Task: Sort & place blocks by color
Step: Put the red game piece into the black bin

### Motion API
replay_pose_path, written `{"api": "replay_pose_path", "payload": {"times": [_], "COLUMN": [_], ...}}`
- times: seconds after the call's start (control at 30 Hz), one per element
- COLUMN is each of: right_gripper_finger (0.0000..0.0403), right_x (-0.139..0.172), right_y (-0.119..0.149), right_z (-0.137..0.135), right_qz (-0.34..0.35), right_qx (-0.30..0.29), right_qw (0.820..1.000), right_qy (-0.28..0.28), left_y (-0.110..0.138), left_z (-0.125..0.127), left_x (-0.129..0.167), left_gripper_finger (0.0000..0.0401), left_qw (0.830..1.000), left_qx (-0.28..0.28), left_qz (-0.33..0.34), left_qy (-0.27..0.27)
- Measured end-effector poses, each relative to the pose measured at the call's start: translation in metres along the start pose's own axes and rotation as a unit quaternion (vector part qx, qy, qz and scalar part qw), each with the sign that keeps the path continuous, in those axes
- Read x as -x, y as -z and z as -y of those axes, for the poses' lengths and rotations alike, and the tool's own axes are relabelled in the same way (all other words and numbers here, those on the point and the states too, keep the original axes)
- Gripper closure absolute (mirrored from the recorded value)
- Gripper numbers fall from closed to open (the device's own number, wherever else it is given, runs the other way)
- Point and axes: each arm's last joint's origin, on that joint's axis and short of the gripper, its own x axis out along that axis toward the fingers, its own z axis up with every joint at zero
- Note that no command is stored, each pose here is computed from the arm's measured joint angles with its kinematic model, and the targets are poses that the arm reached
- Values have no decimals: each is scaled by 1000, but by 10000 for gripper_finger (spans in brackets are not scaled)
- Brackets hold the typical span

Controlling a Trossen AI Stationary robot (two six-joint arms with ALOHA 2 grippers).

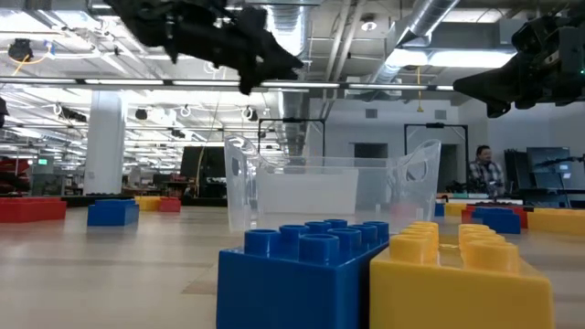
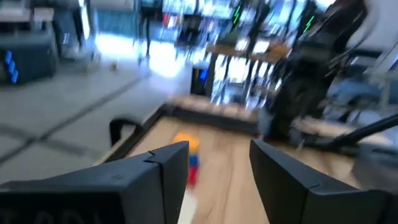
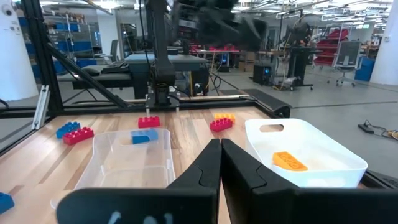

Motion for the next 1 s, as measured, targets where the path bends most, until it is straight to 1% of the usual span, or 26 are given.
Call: {"api": "replay_pose_path", "payload": {"times": [0.1,0.17,0.27,0.3,0.47,0.6,0.7,0.77,0.83,0.93,1.0], "right_gripper_finger": [370,370,370,370,370,370,370,370,370,370,370], "right_x": [0,0,0,0,0,0,1,1,2,3,3], "right_y": [0,0,0,0,0,-3,-11,-16,-20,-23,-23], "right_z": [0,0,0,0,0,0,0,0,0,0,1], "right_qz": [0,0,0,0,1,17,57,82,104,120,121], "right_qx": [0,0,0,0,0,-2,-23,-40,-43,-53,-61], "right_qw": [1000,1000,1000,1000,1000,1000,998,996,994,991,991], "right_qy": [0,0,0,0,0,1,1,-1,-2,-3,1], "left_y": [9,19,28,30,42,38,29,26,22,17,13], "left_z": [10,12,12,12,13,15,18,20,24,34,42], "left_x": [18,28,40,42,47,48,53,57,61,68,73], "left_gripper_finger": [254,258,260,259,259,259,259,259,259,259,259], "left_qw": [999,998,995,994,995,991,986,983,979,972,968], "left_qx": [-4,-2,7,11,21,35,37,42,47,38,27], "left_qz": [48,66,97,104,93,108,132,134,134,136,140], "left_qy": [15,21,24,26,38,67,98,118,144,188,205]}}
